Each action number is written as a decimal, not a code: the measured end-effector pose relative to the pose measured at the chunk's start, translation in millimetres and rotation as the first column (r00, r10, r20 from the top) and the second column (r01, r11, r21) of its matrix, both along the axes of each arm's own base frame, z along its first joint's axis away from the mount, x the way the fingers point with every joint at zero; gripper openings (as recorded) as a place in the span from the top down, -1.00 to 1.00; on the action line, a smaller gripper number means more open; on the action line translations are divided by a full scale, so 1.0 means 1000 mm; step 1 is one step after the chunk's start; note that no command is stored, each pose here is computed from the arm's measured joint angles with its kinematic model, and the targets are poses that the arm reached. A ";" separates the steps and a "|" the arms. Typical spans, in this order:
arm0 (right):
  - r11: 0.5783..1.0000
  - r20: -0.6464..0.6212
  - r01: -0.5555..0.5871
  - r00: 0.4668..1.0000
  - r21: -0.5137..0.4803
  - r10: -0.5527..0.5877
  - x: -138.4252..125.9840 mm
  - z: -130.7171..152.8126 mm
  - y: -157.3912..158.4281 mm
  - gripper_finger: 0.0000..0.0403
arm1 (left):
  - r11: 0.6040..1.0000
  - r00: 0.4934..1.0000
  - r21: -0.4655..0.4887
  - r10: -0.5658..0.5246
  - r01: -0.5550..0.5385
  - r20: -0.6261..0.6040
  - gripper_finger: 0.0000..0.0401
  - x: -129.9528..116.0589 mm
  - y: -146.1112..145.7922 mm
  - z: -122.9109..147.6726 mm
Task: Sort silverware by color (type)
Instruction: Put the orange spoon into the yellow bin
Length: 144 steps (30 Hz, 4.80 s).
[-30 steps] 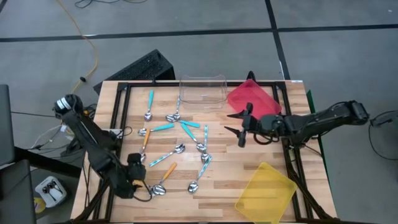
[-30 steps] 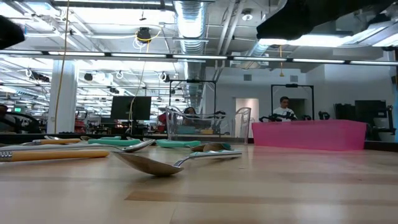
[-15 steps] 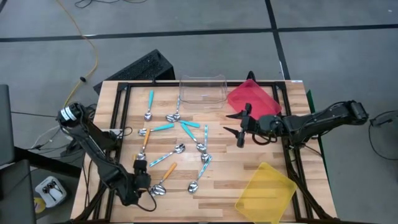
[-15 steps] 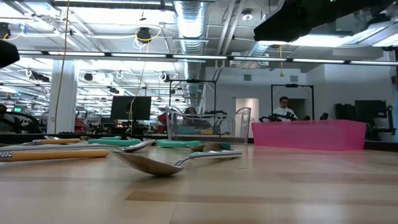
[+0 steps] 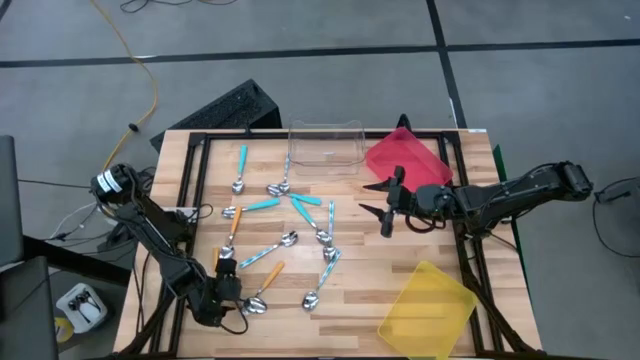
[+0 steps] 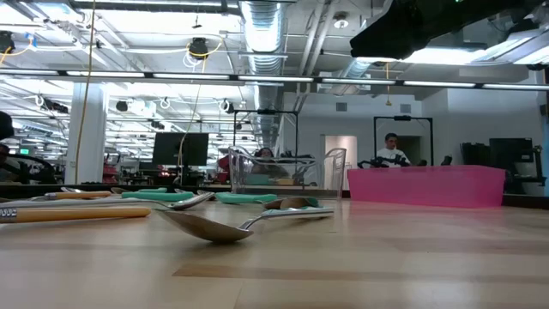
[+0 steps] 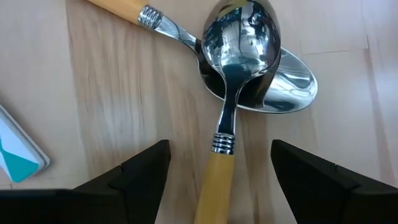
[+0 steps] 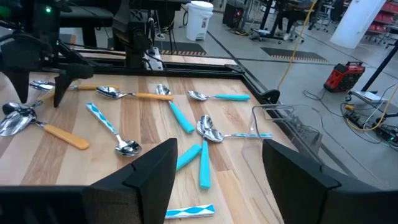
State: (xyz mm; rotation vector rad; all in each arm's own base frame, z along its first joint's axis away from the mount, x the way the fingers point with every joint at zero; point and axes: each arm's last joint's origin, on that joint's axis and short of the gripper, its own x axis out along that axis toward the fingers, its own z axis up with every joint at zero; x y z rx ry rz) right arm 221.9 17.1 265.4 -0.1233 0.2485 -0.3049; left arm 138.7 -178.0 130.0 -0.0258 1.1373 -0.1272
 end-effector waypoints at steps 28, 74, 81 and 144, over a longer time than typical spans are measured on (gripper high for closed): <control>1.000 -0.019 0.000 1.000 -0.002 0.000 0.000 -0.002 0.000 -0.29 | 0.998 0.999 0.052 0.039 -0.038 -0.024 0.69 -0.001 0.003 -0.007; 0.977 0.325 -0.213 0.924 -0.001 0.202 0.037 0.006 0.014 -0.29 | 0.964 0.599 0.144 0.020 -0.225 0.800 0.86 0.050 0.047 0.161; 0.965 0.418 -0.247 0.870 -0.089 0.261 0.060 -0.010 0.021 -0.29 | 0.981 0.474 0.184 -0.190 0.058 0.860 0.85 0.071 0.073 0.182; 0.730 -0.131 -0.540 0.831 -0.419 0.540 0.142 0.057 0.078 -0.29 | 0.846 0.679 -0.498 0.253 0.190 0.689 0.82 0.081 0.139 0.113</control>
